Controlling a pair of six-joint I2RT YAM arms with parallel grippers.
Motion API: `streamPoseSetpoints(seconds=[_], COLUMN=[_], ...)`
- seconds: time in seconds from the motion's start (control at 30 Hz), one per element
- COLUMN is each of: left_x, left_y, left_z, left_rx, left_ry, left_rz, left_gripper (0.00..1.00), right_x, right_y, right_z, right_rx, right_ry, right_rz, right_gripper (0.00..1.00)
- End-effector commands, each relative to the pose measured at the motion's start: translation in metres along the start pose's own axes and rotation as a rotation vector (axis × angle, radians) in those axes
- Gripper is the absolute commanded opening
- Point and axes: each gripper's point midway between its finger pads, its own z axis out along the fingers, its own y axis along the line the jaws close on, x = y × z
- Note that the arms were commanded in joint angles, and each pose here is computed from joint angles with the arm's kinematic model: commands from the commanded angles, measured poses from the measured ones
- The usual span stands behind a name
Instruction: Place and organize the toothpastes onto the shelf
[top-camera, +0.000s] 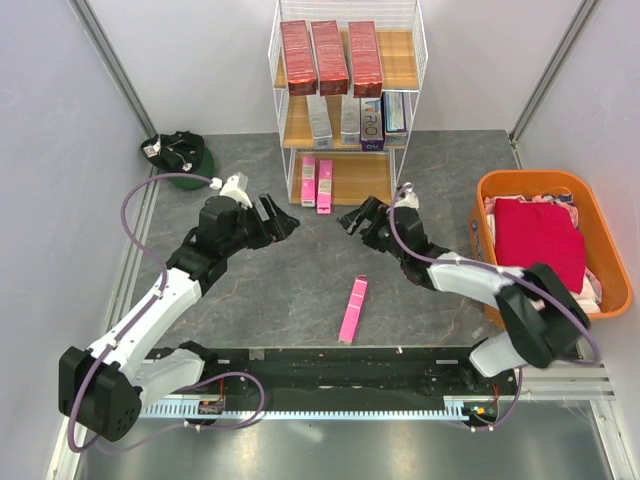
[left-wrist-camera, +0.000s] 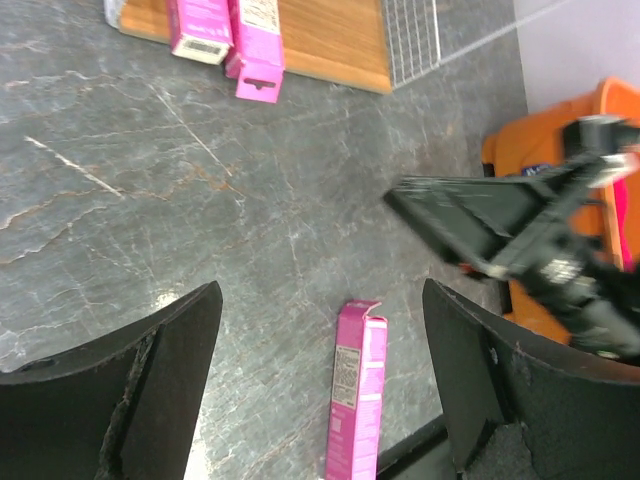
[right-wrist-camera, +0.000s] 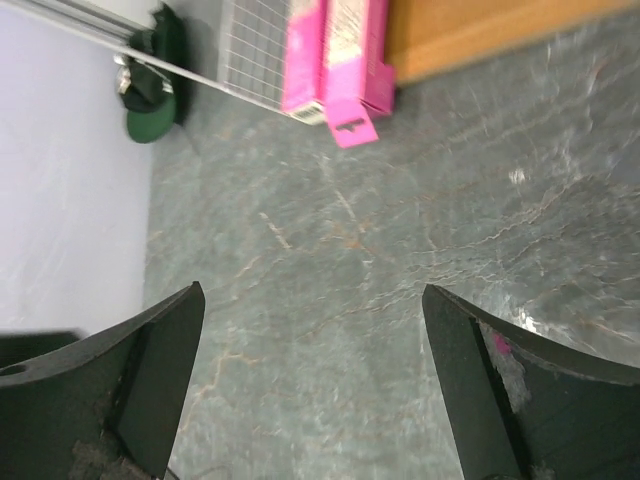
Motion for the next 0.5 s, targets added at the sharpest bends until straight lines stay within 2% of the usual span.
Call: streamPoseSetpoints(seconds=[0.0, 0.13, 0.27, 0.37, 0.4, 0.47], left_x=[-0.016, -0.004, 0.014, 0.035, 0.047, 0.053], left_y=[-0.024, -0.03, -0.027, -0.026, -0.028, -0.035], left_z=[0.0, 0.005, 0.011, 0.019, 0.025, 0.032], left_rx=[0.099, 0.145, 0.134, 0.084, 0.062, 0.039], left_ry=[-0.02, 0.038, 0.091, 0.121, 0.148, 0.159], left_rz=[0.075, 0.09, 0.095, 0.132, 0.15, 0.181], left_gripper=[0.88, 0.87, 0.86, 0.89, 0.94, 0.96], right_x=[-0.024, -0.056, -0.078, -0.089, -0.094, -0.094], right_y=[0.002, -0.002, -0.001, 0.0, 0.004, -0.001], right_z=[-0.035, -0.076, -0.107, -0.123, -0.127, -0.131], right_rx=[0.021, 0.092, 0.117, 0.124, 0.116, 0.137], right_ry=[-0.069, -0.168, -0.243, -0.281, -0.3, -0.293], right_rz=[-0.129, -0.233, -0.271, -0.282, -0.28, -0.29], right_gripper=[0.98, 0.98, 0.98, 0.98, 0.97, 0.97])
